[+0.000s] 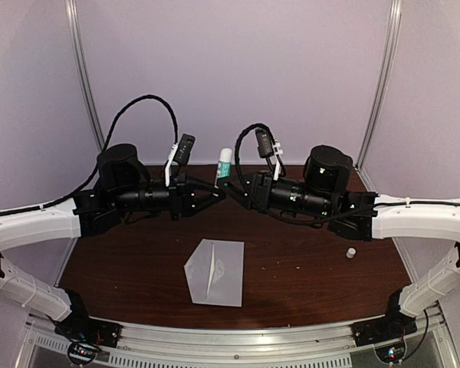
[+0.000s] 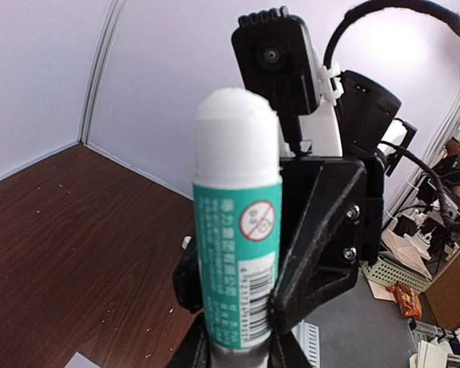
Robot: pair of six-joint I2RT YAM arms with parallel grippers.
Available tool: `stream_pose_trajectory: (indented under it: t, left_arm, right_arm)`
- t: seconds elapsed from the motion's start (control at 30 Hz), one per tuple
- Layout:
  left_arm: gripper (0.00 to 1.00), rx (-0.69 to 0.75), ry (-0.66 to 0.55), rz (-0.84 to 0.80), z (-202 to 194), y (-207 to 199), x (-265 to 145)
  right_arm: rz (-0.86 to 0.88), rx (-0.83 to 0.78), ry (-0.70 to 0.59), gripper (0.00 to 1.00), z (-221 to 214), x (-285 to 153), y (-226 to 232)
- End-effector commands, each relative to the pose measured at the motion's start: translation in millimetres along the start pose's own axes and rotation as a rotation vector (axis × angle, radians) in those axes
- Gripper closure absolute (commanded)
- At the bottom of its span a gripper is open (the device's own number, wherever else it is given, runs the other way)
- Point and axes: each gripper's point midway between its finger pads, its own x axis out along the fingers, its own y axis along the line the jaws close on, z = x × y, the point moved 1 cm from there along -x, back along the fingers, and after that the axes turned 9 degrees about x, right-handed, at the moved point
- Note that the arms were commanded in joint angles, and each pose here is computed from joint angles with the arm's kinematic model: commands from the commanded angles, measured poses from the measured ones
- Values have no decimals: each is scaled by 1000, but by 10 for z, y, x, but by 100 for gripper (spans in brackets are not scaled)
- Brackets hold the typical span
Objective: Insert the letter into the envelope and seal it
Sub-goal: Unscrew the solid glue.
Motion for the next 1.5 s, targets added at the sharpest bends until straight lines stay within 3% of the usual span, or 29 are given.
stream_pose_trajectory:
  t: [0.0,0.13,0.3,0.4,0.5,0.67,0.97,1.47]
  left_arm:
    - [100,52,-75,-51,217,-129,-58]
    - [100,53,-73,-56,210,-133,-58]
    - [98,48,-64,-51,195,-125,-53]
    - [63,39,-49,-19,177,-87,-71]
    - [39,38,-37,31,165,-38,-125]
    - [25,31,-52,58,294,-22,-186]
    - [24,-60,-46,65,398,105,9]
    - [64,-125,-23,27,271,153,149]
  right_arm:
    - [51,-13,-23,65,130,28,130]
    - [68,-17,-12,72,112,37,153]
    - [80,-20,-27,93,151,-4,161]
    - [68,-18,-43,97,192,-65,108]
    - [25,-23,-42,100,203,-130,-23]
    - [-13,-74,40,100,77,-172,-149]
    - [67,-120,217,100,-270,-160,-47]
    - [47,-128,232,100,-330,-93,-91]
